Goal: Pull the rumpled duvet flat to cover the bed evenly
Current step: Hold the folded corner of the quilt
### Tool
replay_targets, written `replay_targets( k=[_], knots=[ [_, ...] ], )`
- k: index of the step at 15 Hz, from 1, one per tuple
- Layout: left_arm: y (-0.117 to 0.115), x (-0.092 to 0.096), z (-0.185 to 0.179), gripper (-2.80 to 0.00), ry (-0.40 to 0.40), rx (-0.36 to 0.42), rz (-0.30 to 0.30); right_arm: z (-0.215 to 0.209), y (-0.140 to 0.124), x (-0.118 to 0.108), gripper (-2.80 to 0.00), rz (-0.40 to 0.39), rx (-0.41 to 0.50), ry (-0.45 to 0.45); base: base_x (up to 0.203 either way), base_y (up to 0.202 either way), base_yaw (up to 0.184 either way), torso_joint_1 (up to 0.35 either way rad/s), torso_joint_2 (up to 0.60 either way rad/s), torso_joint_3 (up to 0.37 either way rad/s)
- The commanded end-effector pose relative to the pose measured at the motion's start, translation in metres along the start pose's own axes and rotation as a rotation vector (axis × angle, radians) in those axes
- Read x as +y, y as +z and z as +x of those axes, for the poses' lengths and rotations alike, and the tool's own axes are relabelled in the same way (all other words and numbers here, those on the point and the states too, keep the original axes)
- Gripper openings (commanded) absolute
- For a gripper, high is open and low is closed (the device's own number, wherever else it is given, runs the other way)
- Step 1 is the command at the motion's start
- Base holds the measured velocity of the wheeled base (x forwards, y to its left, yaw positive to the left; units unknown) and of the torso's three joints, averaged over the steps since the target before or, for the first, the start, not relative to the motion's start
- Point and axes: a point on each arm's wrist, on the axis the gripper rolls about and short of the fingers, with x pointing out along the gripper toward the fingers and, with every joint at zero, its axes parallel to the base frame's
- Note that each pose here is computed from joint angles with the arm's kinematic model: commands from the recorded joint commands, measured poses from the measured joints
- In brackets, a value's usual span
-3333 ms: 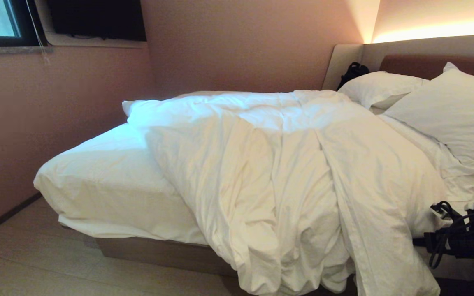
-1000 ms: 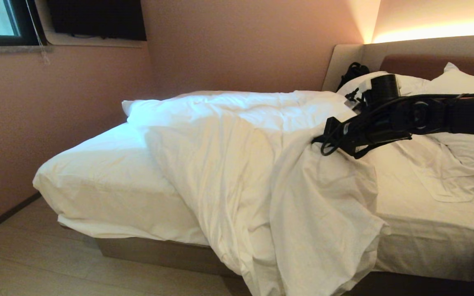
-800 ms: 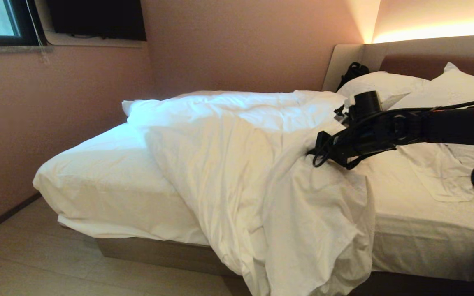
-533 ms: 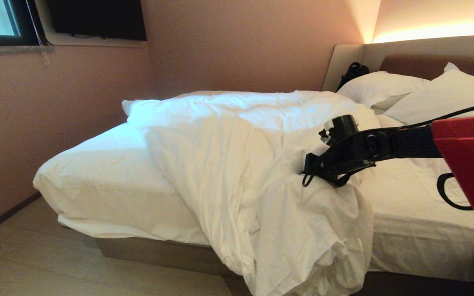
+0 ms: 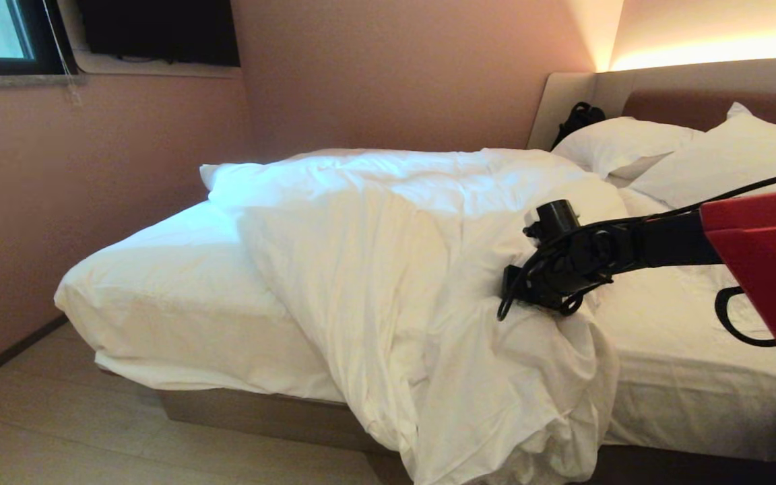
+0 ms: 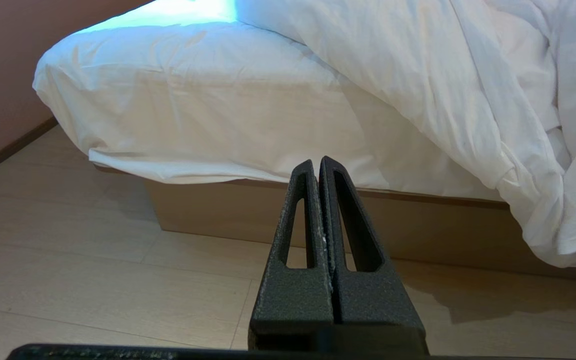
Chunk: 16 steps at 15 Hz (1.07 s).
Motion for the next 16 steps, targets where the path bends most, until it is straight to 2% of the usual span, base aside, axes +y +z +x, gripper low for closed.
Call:
replay_targets(
  k=[1, 4, 5, 6, 9, 13, 16],
  knots=[
    [0.0, 0.0, 0.0, -2.8, 0.0, 0.0, 0.0, -0.049, 0.007, 0.004, -2.8, 0.0, -0.031, 0.089, 0.0, 0.0, 0.0, 0.0, 0.0, 0.0],
    [0.0, 0.0, 0.0, -2.8, 0.0, -0.001, 0.0, -0.071, 0.001, 0.001, -2.8, -0.006, -0.021, 0.111, 0.0, 0.0, 0.0, 0.0, 0.0, 0.0],
    [0.0, 0.0, 0.0, -2.8, 0.0, -0.001, 0.0, -0.068, -0.002, -0.001, -1.05, -0.009, -0.007, 0.106, 0.0, 0.0, 0.0, 0.0, 0.0, 0.0],
    [0.0, 0.0, 0.0, -2.8, 0.001, -0.001, 0.0, -0.068, -0.003, -0.001, 0.0, -0.008, -0.006, 0.106, 0.0, 0.0, 0.0, 0.0, 0.0, 0.0],
    [0.0, 0.0, 0.0, -2.8, 0.001, -0.001, 0.0, -0.063, -0.006, -0.002, 0.0, -0.007, 0.034, 0.139, 0.0, 0.0, 0.0, 0.0, 0.0, 0.0],
    [0.0, 0.0, 0.0, -2.8, 0.0, -0.001, 0.002, -0.063, -0.015, -0.006, 0.0, -0.006, 0.1, 0.104, 0.0, 0.0, 0.0, 0.0, 0.0, 0.0],
    [0.0, 0.0, 0.0, -2.8, 0.002, -0.001, 0.0, -0.122, -0.01, -0.006, 0.0, -0.015, 0.019, 0.141, 0.0, 0.0, 0.0, 0.0, 0.0, 0.0]
  ],
)
